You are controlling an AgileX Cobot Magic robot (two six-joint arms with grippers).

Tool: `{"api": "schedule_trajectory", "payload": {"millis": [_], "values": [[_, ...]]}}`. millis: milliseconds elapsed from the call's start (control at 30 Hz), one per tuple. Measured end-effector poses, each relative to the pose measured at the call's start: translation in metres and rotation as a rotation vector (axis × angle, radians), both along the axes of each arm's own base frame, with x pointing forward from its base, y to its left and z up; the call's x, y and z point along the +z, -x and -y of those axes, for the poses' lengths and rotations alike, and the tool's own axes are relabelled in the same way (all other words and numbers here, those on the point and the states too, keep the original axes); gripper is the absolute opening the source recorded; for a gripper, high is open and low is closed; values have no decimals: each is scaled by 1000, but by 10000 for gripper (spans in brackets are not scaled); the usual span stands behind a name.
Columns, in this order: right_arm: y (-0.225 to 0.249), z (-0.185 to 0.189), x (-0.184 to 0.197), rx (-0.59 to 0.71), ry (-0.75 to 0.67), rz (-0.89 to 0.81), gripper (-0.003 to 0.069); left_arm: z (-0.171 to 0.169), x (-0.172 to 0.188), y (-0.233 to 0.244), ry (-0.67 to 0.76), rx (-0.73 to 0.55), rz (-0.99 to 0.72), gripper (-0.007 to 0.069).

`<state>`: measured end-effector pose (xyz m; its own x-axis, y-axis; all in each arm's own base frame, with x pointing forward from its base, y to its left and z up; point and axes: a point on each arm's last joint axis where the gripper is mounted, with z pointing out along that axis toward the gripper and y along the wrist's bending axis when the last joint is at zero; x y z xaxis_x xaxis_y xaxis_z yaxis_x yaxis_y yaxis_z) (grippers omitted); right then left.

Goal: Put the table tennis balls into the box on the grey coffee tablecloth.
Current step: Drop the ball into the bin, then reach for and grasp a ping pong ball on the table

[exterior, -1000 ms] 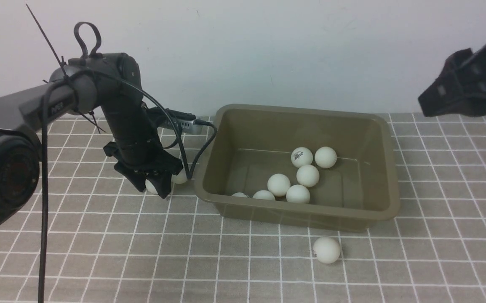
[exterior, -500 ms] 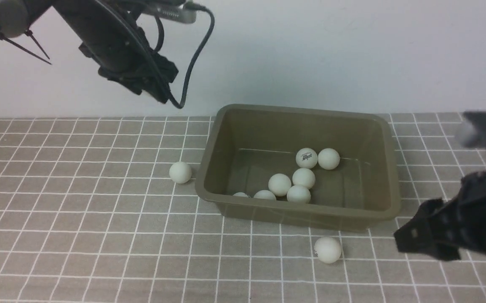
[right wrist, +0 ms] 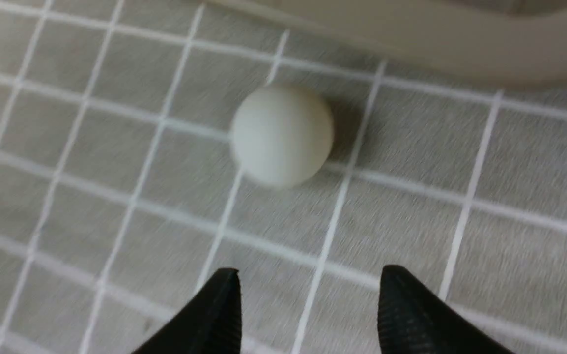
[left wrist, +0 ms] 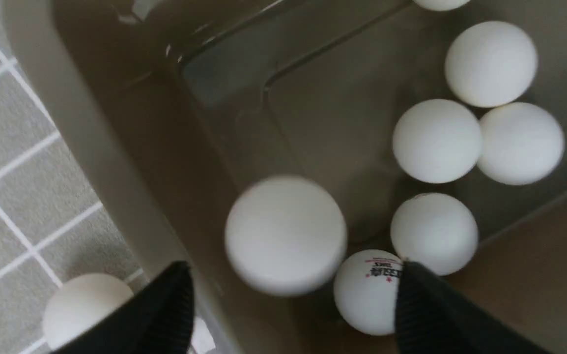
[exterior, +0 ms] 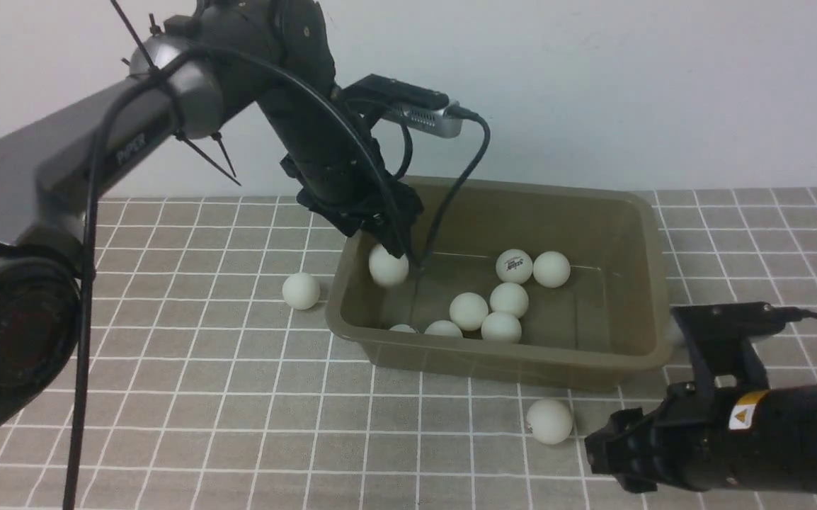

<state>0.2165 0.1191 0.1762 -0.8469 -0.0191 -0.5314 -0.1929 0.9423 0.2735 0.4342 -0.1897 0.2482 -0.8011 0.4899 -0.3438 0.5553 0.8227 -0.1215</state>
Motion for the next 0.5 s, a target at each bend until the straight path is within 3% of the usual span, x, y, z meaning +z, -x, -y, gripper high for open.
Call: {"api": "schedule_trajectory", "payload": {"millis": [167, 300, 500], "values": [[-19, 4, -8, -64, 4, 76, 349, -14, 0, -5, -135, 98, 40, 591], [-30, 4, -2, -85, -6, 106, 349, -25, -1, -8, -212, 151, 57, 552], [-42, -2, 14, -26, 0, 87, 349, -50, -1, -14, -212, 241, 25, 419]]}}
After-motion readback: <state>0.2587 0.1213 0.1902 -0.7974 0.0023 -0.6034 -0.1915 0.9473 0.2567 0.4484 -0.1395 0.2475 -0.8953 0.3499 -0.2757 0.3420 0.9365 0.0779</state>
